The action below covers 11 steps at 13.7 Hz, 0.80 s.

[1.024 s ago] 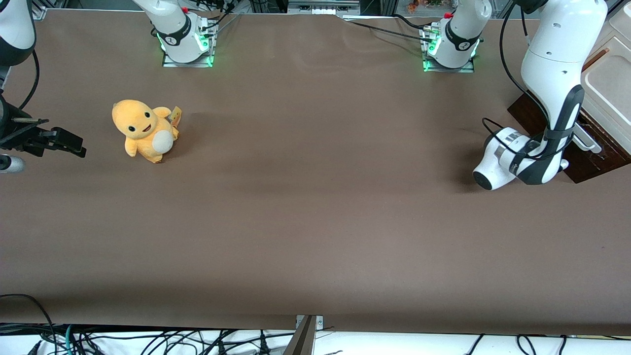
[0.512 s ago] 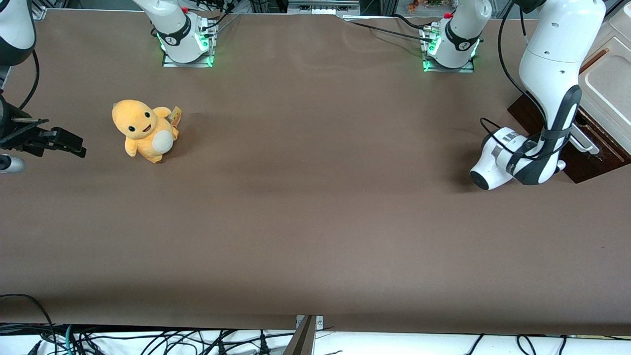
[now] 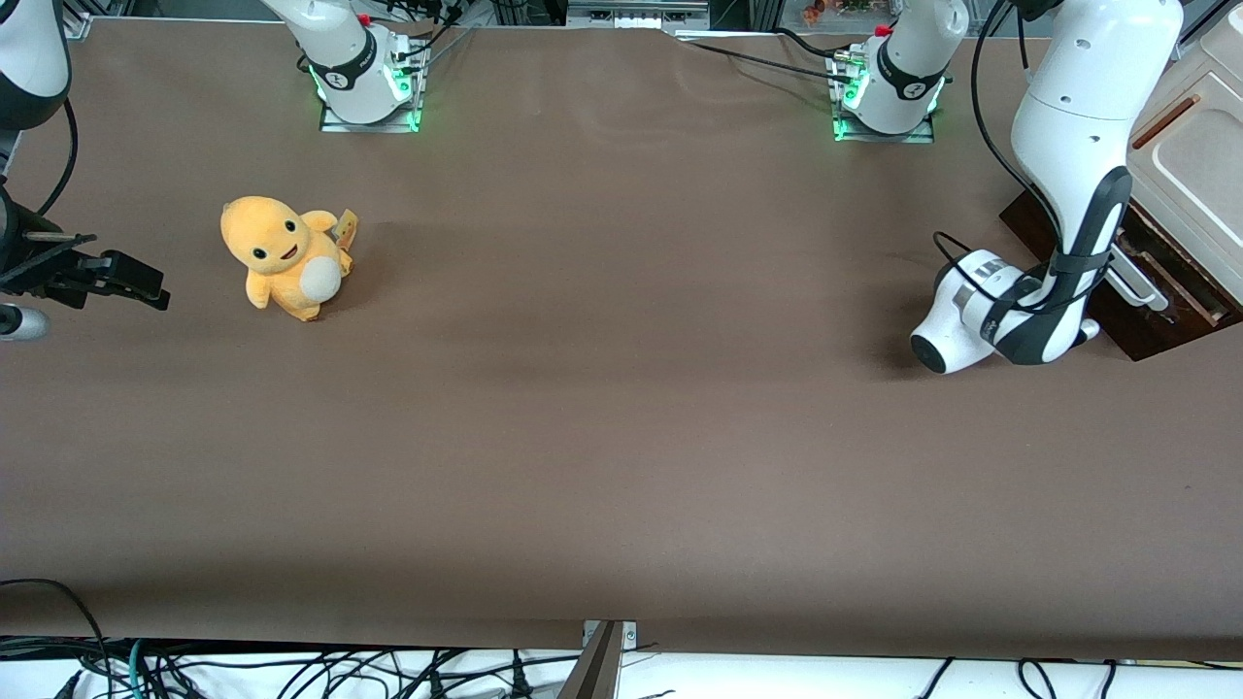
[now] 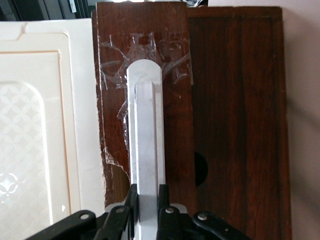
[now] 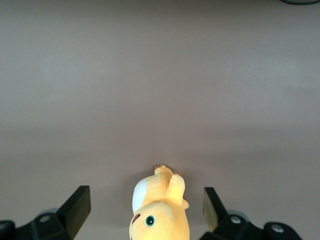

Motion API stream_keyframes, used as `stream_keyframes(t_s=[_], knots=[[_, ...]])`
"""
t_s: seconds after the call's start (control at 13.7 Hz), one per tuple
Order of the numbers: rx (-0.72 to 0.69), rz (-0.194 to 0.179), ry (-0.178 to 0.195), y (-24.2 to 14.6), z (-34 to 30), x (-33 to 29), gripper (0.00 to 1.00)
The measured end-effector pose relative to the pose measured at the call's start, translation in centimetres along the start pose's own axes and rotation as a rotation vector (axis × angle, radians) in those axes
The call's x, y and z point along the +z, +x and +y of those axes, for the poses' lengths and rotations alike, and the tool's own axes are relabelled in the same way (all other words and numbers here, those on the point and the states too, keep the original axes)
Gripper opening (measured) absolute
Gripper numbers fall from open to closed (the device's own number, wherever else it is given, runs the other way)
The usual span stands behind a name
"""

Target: Open lower drawer with left arm only

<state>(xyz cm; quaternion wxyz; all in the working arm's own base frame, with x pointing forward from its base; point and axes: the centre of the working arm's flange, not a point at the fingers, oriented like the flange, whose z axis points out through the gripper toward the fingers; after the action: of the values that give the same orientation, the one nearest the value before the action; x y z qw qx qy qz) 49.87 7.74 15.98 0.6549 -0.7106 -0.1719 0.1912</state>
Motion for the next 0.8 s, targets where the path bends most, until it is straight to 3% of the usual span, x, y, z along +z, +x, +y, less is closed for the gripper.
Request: stream_keyframes(t_s=[0.59,0.8], knots=[[-0.008,0.045,-0.009,-0.7,-0.4,-3.3,0.19],[-0.016,0.041,-0.016,-0.6,-0.7,-4.0,0.19]])
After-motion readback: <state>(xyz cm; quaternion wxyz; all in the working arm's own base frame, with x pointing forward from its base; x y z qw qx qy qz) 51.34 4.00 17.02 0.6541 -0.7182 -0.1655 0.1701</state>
